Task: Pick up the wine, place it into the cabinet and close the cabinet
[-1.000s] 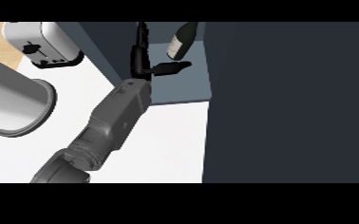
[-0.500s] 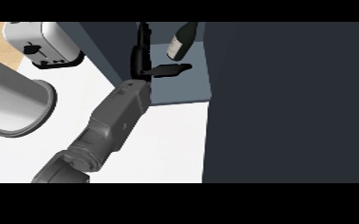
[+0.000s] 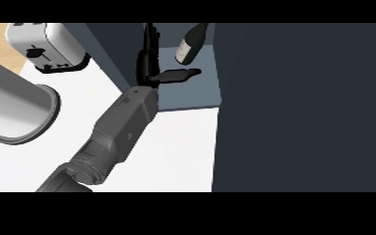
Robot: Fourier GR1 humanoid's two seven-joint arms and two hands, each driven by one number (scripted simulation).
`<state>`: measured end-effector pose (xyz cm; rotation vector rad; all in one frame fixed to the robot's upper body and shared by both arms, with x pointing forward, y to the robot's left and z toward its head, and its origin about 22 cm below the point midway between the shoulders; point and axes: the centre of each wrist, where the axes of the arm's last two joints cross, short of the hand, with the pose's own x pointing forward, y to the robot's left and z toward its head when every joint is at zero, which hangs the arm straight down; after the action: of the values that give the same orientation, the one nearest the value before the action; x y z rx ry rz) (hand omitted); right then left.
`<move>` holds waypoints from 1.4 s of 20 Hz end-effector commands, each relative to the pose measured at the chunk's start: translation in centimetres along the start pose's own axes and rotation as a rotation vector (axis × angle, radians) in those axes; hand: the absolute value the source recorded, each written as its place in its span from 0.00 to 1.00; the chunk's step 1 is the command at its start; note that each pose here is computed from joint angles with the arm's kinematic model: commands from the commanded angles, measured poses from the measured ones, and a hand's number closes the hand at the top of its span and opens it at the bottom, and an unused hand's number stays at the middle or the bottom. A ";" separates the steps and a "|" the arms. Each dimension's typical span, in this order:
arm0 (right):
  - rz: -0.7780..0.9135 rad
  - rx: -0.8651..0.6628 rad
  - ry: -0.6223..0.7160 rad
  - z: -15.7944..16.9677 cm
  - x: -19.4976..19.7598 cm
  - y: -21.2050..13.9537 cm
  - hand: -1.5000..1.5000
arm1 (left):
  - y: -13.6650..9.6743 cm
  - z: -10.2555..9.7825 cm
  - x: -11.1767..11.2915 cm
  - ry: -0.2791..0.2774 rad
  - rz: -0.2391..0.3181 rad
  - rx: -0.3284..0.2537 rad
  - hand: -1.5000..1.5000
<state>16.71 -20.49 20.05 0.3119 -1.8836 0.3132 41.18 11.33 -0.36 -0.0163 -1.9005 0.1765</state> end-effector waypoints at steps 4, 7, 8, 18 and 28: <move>-0.006 -0.020 -0.035 1.2 1.3 0.6 0.00 | 1.4 4.5 -2.5 0.059 0.020 0.049 0.00; 0.000 -0.037 -0.023 1.1 0.7 0.0 0.00 | -1.0 5.3 -1.3 0.056 0.058 0.018 0.00; 0.005 -0.021 -0.022 1.3 1.3 0.4 0.00 | -1.6 5.9 -1.2 0.053 0.052 -0.010 0.00; 0.023 -0.084 -0.015 2.7 0.5 -0.7 0.00 | -5.0 12.5 1.5 0.015 0.026 -0.026 0.00; 0.018 -0.065 -0.037 2.3 2.0 -0.2 0.00 | -4.6 19.3 5.6 0.008 0.115 -0.030 0.00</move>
<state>15.97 -21.88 19.82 0.2113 -1.8913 0.2585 24.55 4.92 -1.41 -0.1425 -1.8902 0.1941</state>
